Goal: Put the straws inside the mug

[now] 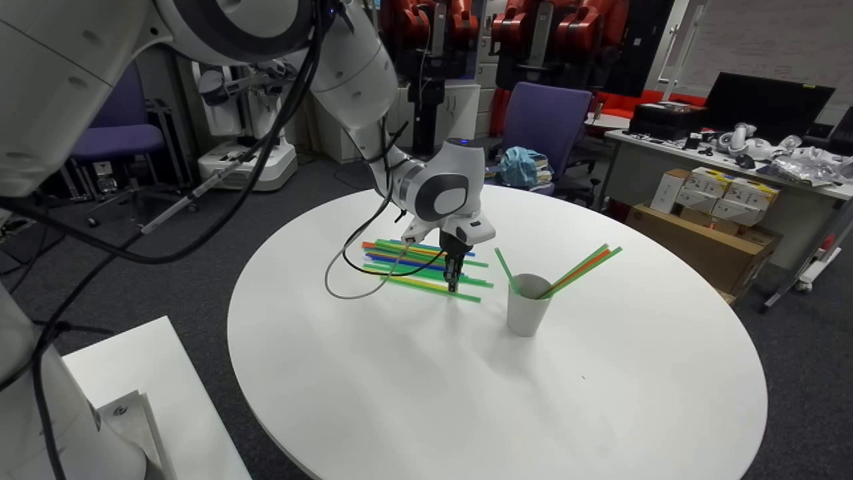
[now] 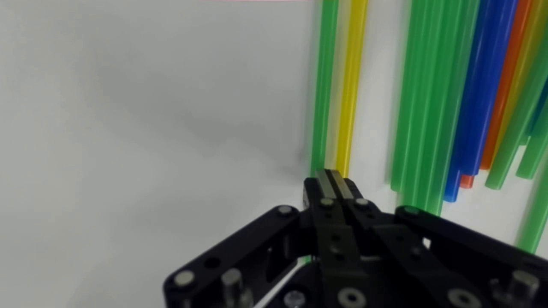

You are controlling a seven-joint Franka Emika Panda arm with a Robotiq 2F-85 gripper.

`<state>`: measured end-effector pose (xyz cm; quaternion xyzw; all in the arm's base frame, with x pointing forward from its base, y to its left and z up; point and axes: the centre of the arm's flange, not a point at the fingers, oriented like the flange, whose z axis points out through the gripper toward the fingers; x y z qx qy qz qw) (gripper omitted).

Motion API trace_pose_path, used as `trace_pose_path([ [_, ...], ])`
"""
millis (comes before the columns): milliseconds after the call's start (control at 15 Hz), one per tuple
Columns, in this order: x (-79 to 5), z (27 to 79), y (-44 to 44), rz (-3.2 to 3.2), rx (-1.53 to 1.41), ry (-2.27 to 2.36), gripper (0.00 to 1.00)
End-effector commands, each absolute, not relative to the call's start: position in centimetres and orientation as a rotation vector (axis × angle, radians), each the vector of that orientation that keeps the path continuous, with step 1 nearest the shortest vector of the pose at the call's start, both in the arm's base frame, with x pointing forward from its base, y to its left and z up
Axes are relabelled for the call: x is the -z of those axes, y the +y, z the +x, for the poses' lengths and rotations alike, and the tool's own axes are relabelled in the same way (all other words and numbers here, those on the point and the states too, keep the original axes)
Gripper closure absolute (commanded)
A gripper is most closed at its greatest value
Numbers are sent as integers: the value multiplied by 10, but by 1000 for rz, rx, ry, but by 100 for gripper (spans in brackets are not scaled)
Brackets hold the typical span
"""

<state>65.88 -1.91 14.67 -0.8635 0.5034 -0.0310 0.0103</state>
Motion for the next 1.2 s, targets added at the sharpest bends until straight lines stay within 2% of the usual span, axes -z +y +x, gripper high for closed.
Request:
trace_pose_path([
  [0, -161, 653, -22, -2697, 128, 1561, 70],
  [533, -157, 654, -39, -2695, 141, 1611, 13],
  [667, -157, 653, -45, -2692, 143, 1624, 8],
  [733, -156, 654, -47, -2692, 142, 1630, 9],
  [800, -155, 654, -49, -2691, 136, 1634, 14],
  [867, -152, 654, -50, -2693, 122, 1635, 33],
  [1000, -148, 654, -53, -2692, 108, 1643, 41],
  [1133, -146, 654, -54, -2692, 101, 1647, 56],
])
